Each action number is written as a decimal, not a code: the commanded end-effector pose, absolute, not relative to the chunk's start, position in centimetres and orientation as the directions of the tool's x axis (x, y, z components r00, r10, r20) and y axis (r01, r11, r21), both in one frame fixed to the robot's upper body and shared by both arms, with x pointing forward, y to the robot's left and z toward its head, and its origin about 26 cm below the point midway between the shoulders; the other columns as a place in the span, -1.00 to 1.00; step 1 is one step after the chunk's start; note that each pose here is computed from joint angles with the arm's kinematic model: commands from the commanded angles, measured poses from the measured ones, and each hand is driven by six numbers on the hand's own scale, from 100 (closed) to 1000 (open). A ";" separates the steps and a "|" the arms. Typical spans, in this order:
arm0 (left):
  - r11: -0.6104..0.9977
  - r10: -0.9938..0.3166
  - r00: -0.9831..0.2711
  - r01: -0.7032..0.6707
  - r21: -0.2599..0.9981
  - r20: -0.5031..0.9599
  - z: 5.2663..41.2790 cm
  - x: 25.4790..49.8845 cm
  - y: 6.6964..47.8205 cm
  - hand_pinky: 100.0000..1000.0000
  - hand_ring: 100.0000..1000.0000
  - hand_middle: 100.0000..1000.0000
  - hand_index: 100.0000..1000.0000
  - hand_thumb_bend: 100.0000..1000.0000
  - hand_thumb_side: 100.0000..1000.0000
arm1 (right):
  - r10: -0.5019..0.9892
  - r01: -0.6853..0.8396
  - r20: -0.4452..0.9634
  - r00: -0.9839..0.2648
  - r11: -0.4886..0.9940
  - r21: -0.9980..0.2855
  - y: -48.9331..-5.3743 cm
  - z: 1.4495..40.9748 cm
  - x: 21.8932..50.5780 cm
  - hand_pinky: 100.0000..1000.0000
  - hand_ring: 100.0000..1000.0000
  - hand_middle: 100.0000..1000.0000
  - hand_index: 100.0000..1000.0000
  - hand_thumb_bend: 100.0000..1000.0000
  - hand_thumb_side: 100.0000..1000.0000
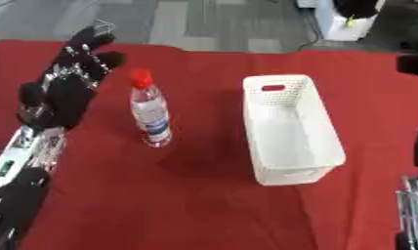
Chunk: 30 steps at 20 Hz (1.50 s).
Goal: Pick up objects on the table and place them in the box.
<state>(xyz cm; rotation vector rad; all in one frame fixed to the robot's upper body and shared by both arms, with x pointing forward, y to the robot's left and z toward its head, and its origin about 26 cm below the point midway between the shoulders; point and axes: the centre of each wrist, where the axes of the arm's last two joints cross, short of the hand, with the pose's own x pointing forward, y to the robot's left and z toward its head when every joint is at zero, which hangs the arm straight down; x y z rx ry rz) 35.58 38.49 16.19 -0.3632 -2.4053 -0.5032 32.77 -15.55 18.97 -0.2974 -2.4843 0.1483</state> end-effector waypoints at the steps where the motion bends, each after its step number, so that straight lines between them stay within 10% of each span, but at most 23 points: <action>1: 0.874 0.100 -0.767 0.372 0.312 0.634 17.5 35.7 39.5 0.84 0.66 0.74 1.00 0.18 0.51 | 0.247 0.174 0.560 -0.791 0.968 -0.182 -15.7 19.4 32.6 0.20 0.13 0.26 0.72 0.10 0.78; 26: 0.848 -0.005 -0.772 0.334 0.411 0.636 17.0 37.0 43.6 0.86 0.67 0.75 1.00 0.23 0.58 | 0.216 0.128 0.572 -0.791 0.973 -0.190 -15.6 19.2 32.8 0.20 0.13 0.26 0.73 0.11 0.72; 30: 0.827 -0.028 -0.778 0.335 0.451 0.628 16.8 37.3 43.8 0.87 0.68 0.76 1.00 0.66 0.11 | 0.212 0.123 0.574 -0.791 0.974 -0.190 -15.7 19.2 32.7 0.20 0.13 0.26 0.73 0.10 0.72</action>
